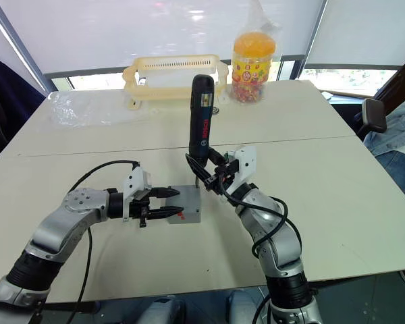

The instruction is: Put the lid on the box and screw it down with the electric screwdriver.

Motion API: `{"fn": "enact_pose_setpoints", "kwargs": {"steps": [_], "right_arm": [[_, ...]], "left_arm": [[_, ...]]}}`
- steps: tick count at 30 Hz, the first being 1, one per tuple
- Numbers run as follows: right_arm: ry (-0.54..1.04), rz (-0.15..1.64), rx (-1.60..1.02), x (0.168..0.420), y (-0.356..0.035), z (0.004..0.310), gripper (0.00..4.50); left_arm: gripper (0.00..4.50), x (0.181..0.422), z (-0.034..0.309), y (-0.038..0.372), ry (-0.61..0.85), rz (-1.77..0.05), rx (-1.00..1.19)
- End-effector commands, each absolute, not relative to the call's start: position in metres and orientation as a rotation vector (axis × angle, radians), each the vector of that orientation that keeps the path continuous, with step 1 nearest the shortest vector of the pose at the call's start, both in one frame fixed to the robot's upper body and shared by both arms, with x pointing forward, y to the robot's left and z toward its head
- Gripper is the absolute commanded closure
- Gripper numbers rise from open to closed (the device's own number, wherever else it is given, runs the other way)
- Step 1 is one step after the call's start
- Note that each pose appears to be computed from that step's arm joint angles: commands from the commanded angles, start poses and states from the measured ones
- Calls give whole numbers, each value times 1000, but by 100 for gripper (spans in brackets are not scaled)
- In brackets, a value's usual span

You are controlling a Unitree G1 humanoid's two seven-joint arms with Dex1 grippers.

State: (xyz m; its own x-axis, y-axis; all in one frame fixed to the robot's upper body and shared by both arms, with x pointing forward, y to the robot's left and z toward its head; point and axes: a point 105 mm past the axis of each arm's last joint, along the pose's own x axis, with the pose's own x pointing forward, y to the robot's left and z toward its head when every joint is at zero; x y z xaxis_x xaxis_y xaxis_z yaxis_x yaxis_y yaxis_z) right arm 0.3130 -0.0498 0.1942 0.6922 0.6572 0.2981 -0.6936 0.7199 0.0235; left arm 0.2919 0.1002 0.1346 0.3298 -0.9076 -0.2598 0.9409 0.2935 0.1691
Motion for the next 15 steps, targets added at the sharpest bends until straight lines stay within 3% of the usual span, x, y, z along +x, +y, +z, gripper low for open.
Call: {"fn": "enact_pose_setpoints", "kwargs": {"steps": [1, 15], "right_arm": [[-380, 748, 133, 309, -51, 213, 272], [-393, 739, 122, 313, -51, 213, 272]], "left_arm": [[218, 290, 131, 101, 139, -1232, 313], [218, 291, 131, 103, 137, -1211, 306]]}}
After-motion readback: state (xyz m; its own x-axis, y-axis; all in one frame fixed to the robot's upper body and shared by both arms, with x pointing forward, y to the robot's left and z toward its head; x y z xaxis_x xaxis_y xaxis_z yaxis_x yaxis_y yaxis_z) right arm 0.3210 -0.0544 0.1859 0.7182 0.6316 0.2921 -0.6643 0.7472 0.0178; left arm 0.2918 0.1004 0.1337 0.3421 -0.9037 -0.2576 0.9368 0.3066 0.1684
